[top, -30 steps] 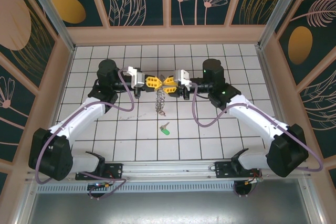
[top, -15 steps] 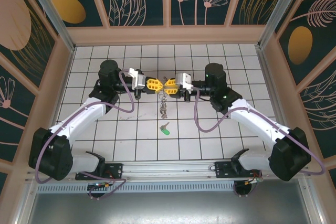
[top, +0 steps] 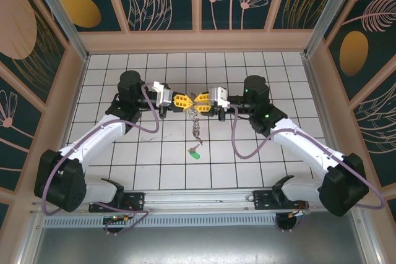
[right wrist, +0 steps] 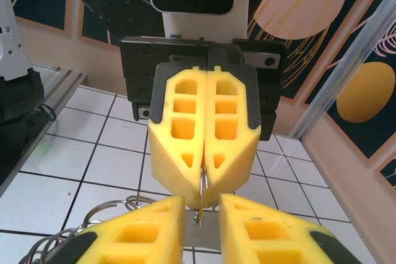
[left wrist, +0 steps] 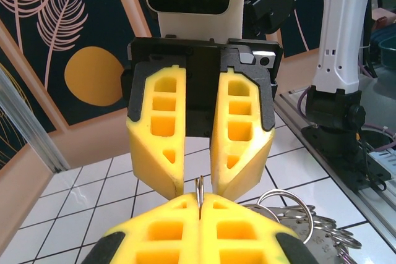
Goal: Put the keys on the keyring
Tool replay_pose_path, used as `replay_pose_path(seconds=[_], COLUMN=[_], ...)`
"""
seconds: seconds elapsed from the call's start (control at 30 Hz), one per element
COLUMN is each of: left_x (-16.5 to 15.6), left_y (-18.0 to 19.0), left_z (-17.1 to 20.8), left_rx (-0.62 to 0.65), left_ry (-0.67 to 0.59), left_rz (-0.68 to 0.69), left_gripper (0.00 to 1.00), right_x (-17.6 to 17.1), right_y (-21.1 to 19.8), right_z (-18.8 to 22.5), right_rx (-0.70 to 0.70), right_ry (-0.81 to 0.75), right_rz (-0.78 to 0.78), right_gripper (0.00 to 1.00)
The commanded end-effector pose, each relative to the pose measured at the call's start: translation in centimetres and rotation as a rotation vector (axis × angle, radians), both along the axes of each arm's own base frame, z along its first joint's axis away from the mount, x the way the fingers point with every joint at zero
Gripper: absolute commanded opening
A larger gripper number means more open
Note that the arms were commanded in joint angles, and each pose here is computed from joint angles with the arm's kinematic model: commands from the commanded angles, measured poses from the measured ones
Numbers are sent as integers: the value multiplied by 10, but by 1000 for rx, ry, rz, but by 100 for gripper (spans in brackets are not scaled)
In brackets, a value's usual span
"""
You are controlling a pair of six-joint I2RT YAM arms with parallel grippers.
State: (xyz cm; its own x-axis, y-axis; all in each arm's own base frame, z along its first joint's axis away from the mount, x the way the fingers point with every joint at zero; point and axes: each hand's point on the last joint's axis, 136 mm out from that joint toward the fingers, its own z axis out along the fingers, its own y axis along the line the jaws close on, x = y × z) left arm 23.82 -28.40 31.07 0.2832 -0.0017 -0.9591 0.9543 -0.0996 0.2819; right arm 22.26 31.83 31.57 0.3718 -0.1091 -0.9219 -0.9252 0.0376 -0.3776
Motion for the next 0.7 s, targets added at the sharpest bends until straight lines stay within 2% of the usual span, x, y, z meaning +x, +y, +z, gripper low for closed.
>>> replay_pose_path(seconds=[0.0, 0.1, 0.17, 0.4, 0.5, 0.6, 0.67], left_x=[-5, -6, -6, -6, -6, -5, -4], left_y=[-2, -3, -3, -4, -5, -5, -3], left_z=[14, 15, 16, 19, 20, 18, 12], left_rx=[-22, -24, -26, -37, -40, -33, 12], left_ry=[-60, -62, -66, -69, -76, -76, -108], left_rz=[-34, -39, -39, -38, -38, -14, 17], left_gripper=[0, 0, 0, 0, 0, 0, 7], right_x=[-9, -9, -10, -10, -8, -3, 2], right_y=[3, 4, 6, 8, 8, 7, 5], right_z=[1, -3, -1, -9, -14, -21, -26], right_rx=[22, 20, 21, 11, 3, -21, -42], right_ry=[-16, -5, 2, 18, 20, 18, 7], right_rz=[58, 68, 81, 76, 67, 36, -5], right_gripper=[24, 21, 16, 17, 0, 0, 0])
